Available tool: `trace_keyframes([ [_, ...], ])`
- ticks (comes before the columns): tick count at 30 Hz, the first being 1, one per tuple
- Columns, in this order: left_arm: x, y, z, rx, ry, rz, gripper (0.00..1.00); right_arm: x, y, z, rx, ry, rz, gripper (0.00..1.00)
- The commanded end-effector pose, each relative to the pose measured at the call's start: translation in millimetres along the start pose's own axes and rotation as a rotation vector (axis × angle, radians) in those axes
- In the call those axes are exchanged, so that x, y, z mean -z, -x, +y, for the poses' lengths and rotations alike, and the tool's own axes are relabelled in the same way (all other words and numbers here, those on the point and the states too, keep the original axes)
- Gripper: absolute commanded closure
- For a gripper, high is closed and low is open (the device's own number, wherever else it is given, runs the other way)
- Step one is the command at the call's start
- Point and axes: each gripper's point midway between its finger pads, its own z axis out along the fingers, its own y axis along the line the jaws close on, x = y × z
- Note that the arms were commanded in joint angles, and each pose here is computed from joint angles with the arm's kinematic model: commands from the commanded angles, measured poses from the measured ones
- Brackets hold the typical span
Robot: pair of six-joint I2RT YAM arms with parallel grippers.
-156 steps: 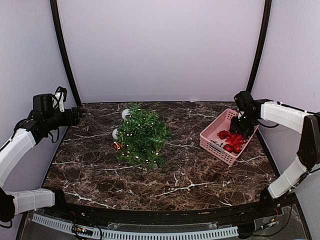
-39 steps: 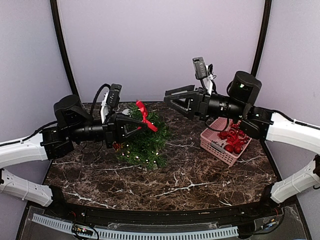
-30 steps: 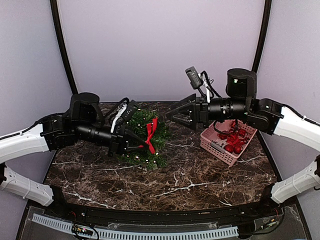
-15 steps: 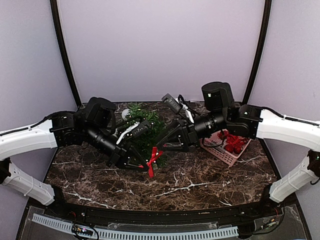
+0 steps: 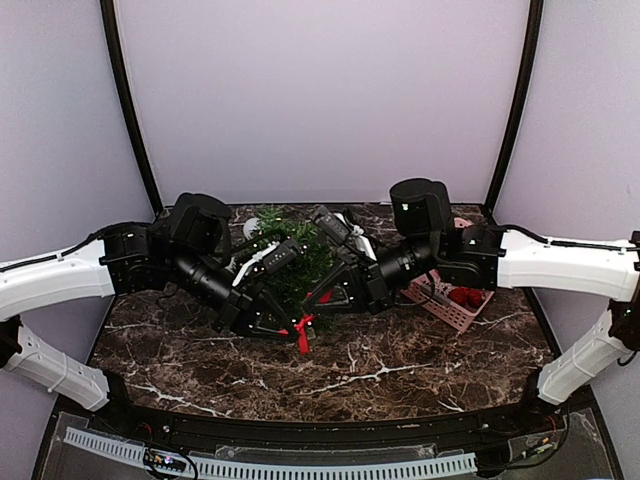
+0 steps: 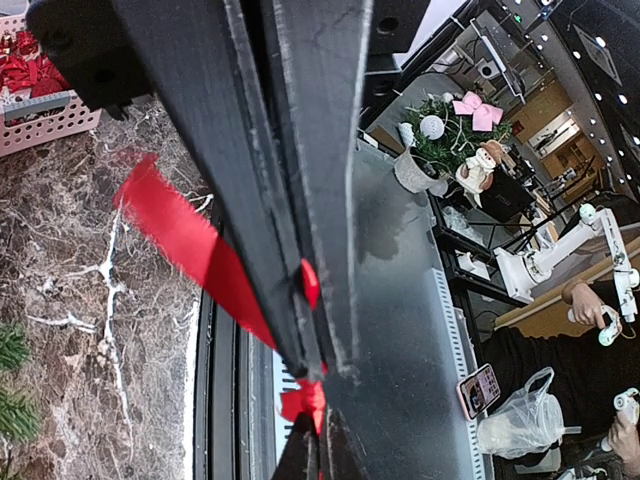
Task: Decorate the small christmas tree
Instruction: Pass from the left arm to the right
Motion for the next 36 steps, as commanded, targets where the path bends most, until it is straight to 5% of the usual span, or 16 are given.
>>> trace_keyframes([
  [1,1.5,0.9,-5.8,-0.018,-0.009,-0.019,1.00,0.8,7.2,11.5,0.051,0.031,-0.036,1.00],
  [3,3.0,0.9,0.9,-0.015,0.037,-0.031,0.91,4.2,8.9,7.6,0.065,-0.010,-0.056,1.00],
  [4,6.9,3.2,7.6,-0.020,0.092,-0.049,0.66,7.2,10.6,2.7,0.072,-0.051,-0.076,1.00],
  [6,17.2,4.6,21.1,-0.025,0.210,-0.090,0.39,17.4,17.5,-5.9,0.089,-0.142,-0.145,1.00],
  [9,42.2,5.4,45.5,0.017,0.390,-0.174,0.25,39.7,34.6,-16.1,0.114,-0.276,-0.331,1.00],
  [13,103.3,11.1,79.4,0.159,0.625,-0.362,0.24,57.2,32.5,-34.6,0.072,-0.361,-0.521,1.00],
  [18,124.0,16.9,77.0,0.161,0.603,-0.540,0.23,53.4,27.9,-51.3,0.027,-0.374,-0.646,1.00],
  [36,126.7,14.7,89.1,0.178,0.602,-0.607,0.31,2.3,61.5,-102.1,0.025,-0.364,-0.694,1.00],
])
